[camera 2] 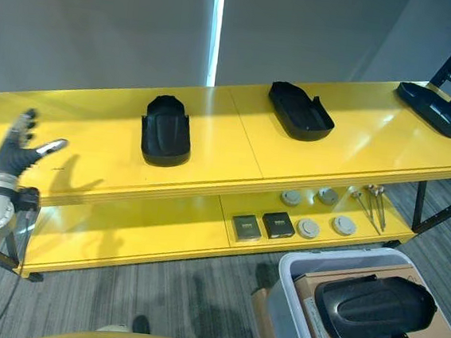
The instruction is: Move parts from the plastic box to the shelf.
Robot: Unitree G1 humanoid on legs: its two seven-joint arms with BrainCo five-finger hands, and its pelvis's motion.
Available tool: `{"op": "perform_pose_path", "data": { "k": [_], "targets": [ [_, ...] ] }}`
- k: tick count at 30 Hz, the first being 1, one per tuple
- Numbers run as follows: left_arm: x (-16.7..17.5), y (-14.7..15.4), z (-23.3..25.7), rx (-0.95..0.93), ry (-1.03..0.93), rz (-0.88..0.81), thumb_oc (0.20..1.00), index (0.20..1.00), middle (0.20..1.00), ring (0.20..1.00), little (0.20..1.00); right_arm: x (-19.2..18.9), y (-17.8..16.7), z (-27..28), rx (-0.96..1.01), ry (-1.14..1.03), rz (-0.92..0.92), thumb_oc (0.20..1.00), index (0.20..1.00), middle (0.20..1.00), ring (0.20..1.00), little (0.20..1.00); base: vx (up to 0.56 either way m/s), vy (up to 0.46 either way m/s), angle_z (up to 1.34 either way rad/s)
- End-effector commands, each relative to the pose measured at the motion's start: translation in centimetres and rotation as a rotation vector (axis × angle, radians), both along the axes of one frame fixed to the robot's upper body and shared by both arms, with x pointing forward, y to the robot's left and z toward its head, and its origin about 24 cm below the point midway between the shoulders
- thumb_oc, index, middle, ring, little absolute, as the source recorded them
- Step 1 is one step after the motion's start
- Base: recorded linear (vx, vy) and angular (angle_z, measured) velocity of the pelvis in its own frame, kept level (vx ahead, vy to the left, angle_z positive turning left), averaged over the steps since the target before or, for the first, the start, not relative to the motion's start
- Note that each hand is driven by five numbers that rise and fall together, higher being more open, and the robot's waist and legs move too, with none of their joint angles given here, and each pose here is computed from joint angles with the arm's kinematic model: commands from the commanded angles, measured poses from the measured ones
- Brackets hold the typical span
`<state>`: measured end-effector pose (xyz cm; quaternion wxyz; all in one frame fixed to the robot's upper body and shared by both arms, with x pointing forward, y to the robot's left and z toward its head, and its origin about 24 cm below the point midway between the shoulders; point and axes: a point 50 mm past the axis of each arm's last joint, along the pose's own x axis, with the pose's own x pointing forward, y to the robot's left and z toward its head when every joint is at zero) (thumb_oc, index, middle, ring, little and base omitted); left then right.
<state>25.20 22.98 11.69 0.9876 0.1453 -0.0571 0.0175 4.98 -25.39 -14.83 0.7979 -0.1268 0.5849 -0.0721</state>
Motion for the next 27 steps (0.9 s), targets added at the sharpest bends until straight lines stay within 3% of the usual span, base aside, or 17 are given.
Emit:
{"op": "perform_pose_path", "data": {
  "k": [1,2,3,6,9,19,27],
  "targets": [
    [0.9,-4.1,1.7,-0.153,-0.089,-0.309,0.42,0.42,0.42,0.42,0.42,0.7,0.9,-0.3,-0.003,-0.016,0.011,1.0,1.0,1.0,1.0,1.0,0.0,0.0,0.0],
    [0.9,-4.3,1.7,-0.163,-0.085,-0.319,0.42,0.42,0.42,0.42,0.42,0.7,0.9,-0.3,-0.002,-0.017,0.011,1.0,1.0,1.0,1.0,1.0,0.0,0.007,-0.04],
    [0.9,-5.5,1.4,-0.201,-0.075,-0.363,0.2,0.2,0.2,0.2,0.2,0.8,1.0,-0.4,-0.002,-0.015,0.011,1.0,1.0,1.0,1.0,1.0,0.0,-0.003,-0.06],
    [1.1,-8.0,0.4,-0.241,-0.035,-0.419,0.2,0.2,0.2,0.2,0.2,0.7,0.8,-0.5,-0.008,-0.002,0.029,1.0,1.0,1.0,1.0,1.0,0.01,-0.013,-0.1],
    [1.4,-8.5,-0.1,-0.303,-0.013,-0.402,0.2,0.2,0.2,0.2,0.2,0.6,0.7,-0.5,-0.012,0.007,0.034,1.0,1.0,1.0,1.0,1.0,0.01,-0.019,-0.19],
    [4.8,-6.0,-2.2,-0.216,-0.015,-0.044,0.2,0.2,0.2,0.2,0.2,-0.8,0.1,-0.6,-0.017,0.047,0.063,1.0,1.0,1.0,1.0,1.0,0.02,-0.018,-0.1],
    [6.7,-5.8,-4.1,-0.231,0.042,0.068,0.2,0.2,0.2,0.2,0.2,-0.3,0.9,-0.5,0.005,0.045,0.116,1.0,1.0,1.0,1.0,1.0,0.03,-0.016,-0.05]
  ]
}}
